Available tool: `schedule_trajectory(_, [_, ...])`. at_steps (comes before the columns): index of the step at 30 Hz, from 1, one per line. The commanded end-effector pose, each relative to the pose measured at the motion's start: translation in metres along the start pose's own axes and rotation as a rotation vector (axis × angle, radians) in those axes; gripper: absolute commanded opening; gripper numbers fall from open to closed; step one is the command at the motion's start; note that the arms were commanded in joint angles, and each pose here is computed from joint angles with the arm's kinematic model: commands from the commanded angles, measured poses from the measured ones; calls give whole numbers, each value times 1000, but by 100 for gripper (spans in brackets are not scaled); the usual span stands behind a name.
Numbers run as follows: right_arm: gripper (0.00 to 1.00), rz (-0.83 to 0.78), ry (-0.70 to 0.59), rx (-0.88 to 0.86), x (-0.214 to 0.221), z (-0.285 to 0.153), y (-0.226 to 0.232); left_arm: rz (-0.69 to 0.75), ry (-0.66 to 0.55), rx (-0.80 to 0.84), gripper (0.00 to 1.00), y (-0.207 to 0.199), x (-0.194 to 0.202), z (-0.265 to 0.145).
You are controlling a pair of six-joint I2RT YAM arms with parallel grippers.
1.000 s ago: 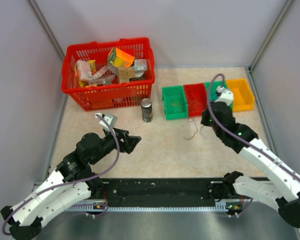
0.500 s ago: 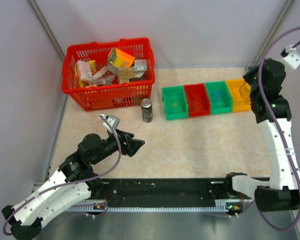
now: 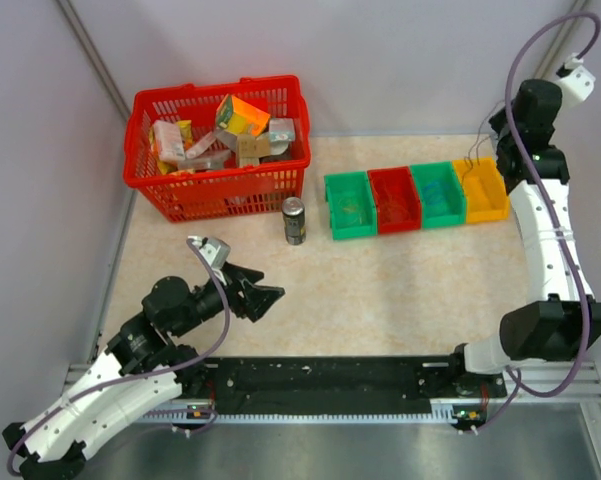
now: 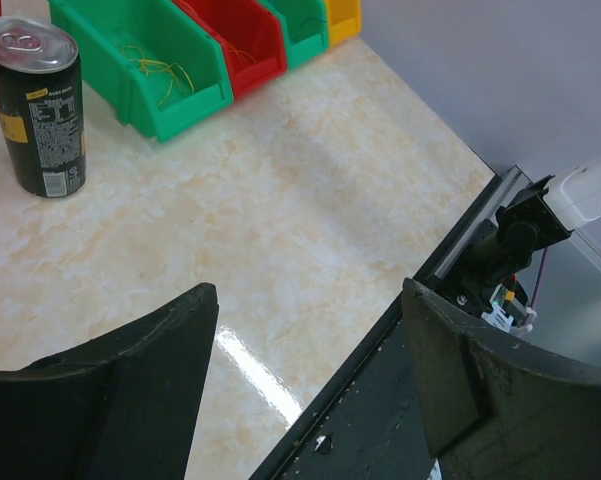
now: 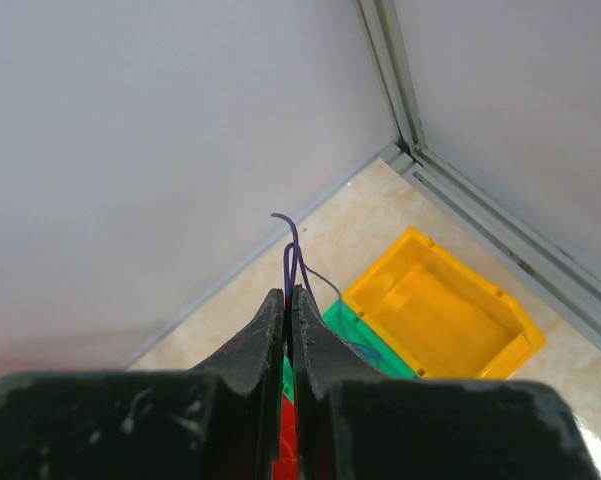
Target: Untangle the cables
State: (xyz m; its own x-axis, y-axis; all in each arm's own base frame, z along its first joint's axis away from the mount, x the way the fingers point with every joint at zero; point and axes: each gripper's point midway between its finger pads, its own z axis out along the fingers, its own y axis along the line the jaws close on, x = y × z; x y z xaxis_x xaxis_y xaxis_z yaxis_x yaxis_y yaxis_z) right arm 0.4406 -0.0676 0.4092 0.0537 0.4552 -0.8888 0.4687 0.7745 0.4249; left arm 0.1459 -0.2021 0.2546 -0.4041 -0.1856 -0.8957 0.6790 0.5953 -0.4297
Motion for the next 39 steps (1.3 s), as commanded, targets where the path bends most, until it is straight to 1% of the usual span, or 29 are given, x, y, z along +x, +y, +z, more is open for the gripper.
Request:
schedule_trajectory(1, [0, -19, -5, 38, 27, 22, -14, 15, -5, 27, 79, -3, 2, -3])
schedule_trajectory(4, [0, -24, 27, 51, 46, 34, -21, 18, -12, 29, 79, -4, 0, -6])
schedule_trajectory(7, [0, -24, 31, 42, 46, 38, -18, 18, -14, 32, 79, -5, 0, -8])
schedule_trajectory(9, [0, -13, 18, 5, 34, 34, -7, 18, -14, 30, 79, -4, 0, -7])
schedule_trajectory(12, [0, 1, -33, -40, 4, 24, 7, 18, -18, 32, 79, -5, -1, -7])
schedule_trajectory(17, [0, 4, -139, -47, -43, 3, 13, 18, -10, 31, 79, -4, 2, -4])
schedule_trajectory(21, [0, -21, -168, -11, -52, 3, 6, 15, -3, 27, 79, -3, 3, -3])
schedule_trajectory(25, [0, -27, -151, 8, -43, 12, -2, 16, 3, 29, 79, -3, 3, -2])
schedule_trajectory(31, [0, -82, -99, 85, -12, 37, -25, 15, 8, 18, 79, -1, 4, -2])
schedule_trajectory(36, [0, -92, -3, 116, 33, 56, -49, 14, 12, 13, 79, 0, 6, -1])
schedule_trajectory(39, [0, -131, 61, 134, 63, 72, -59, 14, 17, 17, 79, -1, 6, 0])
